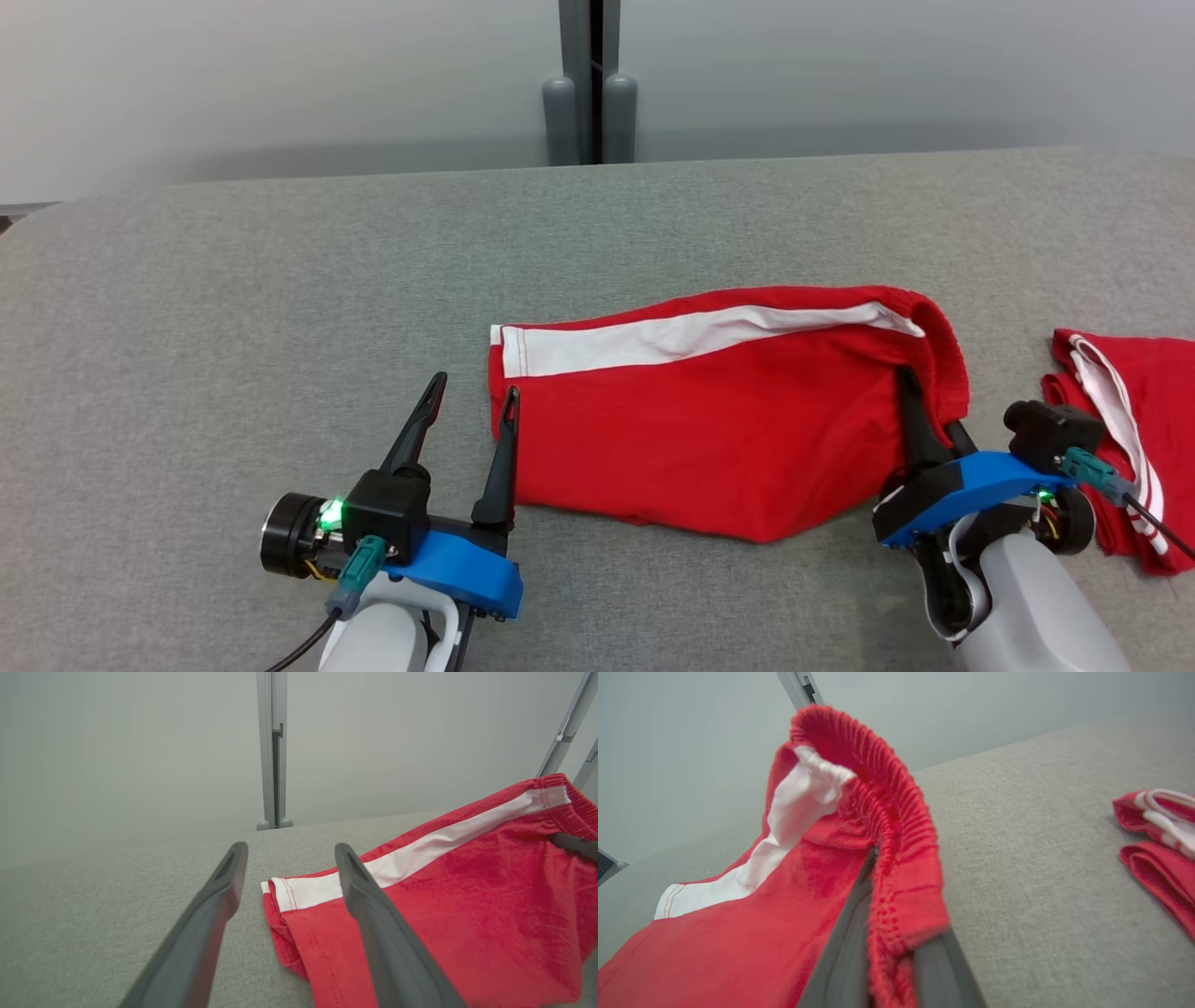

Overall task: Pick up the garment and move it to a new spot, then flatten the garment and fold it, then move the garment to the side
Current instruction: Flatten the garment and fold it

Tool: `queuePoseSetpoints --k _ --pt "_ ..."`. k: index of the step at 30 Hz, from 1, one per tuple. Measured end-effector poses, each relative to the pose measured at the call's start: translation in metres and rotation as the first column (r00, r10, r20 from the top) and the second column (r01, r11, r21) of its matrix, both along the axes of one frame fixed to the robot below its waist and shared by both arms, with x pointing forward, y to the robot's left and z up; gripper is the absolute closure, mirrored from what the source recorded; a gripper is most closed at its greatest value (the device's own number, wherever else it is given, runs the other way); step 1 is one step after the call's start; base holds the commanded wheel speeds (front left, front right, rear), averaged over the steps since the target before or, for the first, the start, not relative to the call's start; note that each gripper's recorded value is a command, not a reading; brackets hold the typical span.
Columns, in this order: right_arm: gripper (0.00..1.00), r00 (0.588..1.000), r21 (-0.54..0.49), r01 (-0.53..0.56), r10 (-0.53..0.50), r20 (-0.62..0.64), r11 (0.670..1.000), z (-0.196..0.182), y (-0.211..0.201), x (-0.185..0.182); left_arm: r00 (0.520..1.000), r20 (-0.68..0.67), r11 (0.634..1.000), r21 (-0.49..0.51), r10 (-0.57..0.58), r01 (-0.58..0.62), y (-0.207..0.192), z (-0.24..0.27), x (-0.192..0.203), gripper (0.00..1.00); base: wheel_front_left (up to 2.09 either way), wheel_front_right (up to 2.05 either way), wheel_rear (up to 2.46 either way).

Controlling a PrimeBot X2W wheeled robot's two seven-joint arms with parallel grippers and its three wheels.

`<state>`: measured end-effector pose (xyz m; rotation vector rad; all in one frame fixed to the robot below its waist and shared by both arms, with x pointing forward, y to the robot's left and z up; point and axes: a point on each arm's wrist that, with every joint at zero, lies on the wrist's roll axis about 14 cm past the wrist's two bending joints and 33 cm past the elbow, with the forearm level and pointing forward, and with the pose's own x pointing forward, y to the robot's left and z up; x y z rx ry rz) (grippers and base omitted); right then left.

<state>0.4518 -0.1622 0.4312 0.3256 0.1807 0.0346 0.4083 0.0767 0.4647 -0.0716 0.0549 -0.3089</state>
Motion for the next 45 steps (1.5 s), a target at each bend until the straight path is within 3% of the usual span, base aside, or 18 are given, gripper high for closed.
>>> queuePoseSetpoints --k 11,19,27,28,29,30,33,37,45 --pt "1.00 0.970 0.041 -0.210 0.203 0.136 0.977 0.041 0.077 0.015 0.996 -0.005 0.996 0.010 0.089 -0.089 0.031 0.000 -0.014 0.00 0.00 0.00 0.00" --pt "1.00 0.896 0.045 -0.421 0.407 0.177 0.906 0.055 0.153 0.005 0.989 -0.009 0.989 0.009 0.145 -0.144 0.050 0.001 -0.026 0.00 0.00 0.00 0.00" --pt "1.00 0.839 -0.009 -0.535 0.532 0.116 0.845 0.040 0.192 0.002 0.988 -0.019 0.988 0.009 0.154 -0.154 0.053 -0.001 -0.033 0.00 0.00 0.00 0.00" --pt "0.87 0.830 -0.015 -0.550 0.548 0.102 0.835 0.036 0.196 0.000 0.988 -0.018 0.988 0.010 0.156 -0.156 0.054 -0.001 -0.033 0.00 0.00 0.00 0.00" --pt "0.30 0.824 -0.013 -0.562 0.561 0.083 0.827 0.031 0.200 -0.002 0.987 -0.017 0.988 0.010 0.157 -0.157 0.054 0.000 -0.033 0.00 0.00 0.00 0.00" --pt "0.00 0.817 -0.015 -0.573 0.573 0.069 0.819 0.027 0.204 -0.004 0.987 -0.018 0.987 0.011 0.158 -0.158 0.055 -0.001 -0.033 0.00 0.00 0.00 0.00" --pt "0.00 0.803 -0.014 -0.593 0.592 0.071 0.805 0.029 0.212 -0.003 0.986 -0.028 0.986 0.011 0.167 -0.167 0.057 -0.003 -0.034 0.00 0.00 0.00 0.00" --pt "0.00 0.804 -0.007 -0.586 0.583 0.114 0.810 0.043 0.211 0.002 0.984 -0.032 0.985 0.012 0.173 -0.173 0.057 -0.005 -0.032 0.00 0.00 0.00 0.00" --pt "0.00 0.892 -0.051 -0.412 0.414 0.179 0.910 0.059 0.147 0.026 0.983 -0.037 0.984 0.016 0.179 -0.178 0.057 -0.009 -0.022 0.00 0.00 0.00 0.00"
